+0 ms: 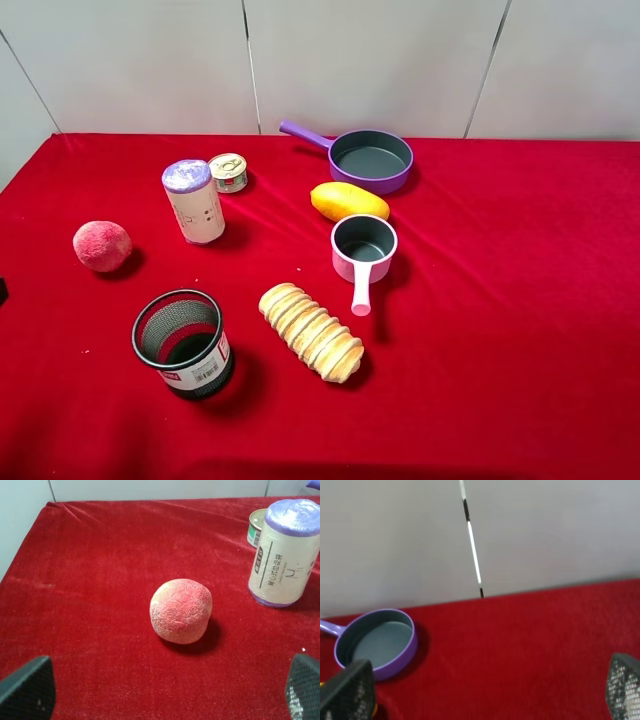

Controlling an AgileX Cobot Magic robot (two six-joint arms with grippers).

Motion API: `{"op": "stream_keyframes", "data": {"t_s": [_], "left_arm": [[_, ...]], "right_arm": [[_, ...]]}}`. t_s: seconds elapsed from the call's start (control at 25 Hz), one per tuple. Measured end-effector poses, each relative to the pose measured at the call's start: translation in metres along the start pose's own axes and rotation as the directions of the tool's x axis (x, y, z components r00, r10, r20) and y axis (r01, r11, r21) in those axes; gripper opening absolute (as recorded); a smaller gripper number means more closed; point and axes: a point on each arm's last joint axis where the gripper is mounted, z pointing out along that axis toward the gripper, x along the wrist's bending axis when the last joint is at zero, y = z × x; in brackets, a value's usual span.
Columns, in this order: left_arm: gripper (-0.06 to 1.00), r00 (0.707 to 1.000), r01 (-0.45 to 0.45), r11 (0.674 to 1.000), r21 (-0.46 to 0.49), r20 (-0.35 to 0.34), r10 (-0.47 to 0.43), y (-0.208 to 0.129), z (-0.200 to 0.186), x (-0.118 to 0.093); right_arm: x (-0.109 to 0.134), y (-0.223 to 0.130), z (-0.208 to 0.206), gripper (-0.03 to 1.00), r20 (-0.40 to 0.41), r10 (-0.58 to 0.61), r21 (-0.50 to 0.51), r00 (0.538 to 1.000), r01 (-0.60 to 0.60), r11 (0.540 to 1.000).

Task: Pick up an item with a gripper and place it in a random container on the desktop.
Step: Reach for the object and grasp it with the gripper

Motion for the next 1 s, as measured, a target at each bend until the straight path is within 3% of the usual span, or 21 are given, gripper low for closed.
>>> {"op": "stream_keyframes", "data": {"t_s": [0.6, 1.0], "left_arm": [[0.91, 1.0, 0.0, 1.0, 0.0, 0.0, 0.0, 0.0, 0.0, 0.0], [0.91, 1.0, 0.0, 1.0, 0.0, 0.0, 0.0, 0.0, 0.0, 0.0]], "right_arm": [[0.005, -0.001, 0.048, 0.69, -0.056, 0.014, 0.149, 0.998, -0.006, 0.989], [0.034, 0.006, 0.068, 0.69, -0.185, -0.033, 0.193, 0.982, 0.069, 0.979]]}}
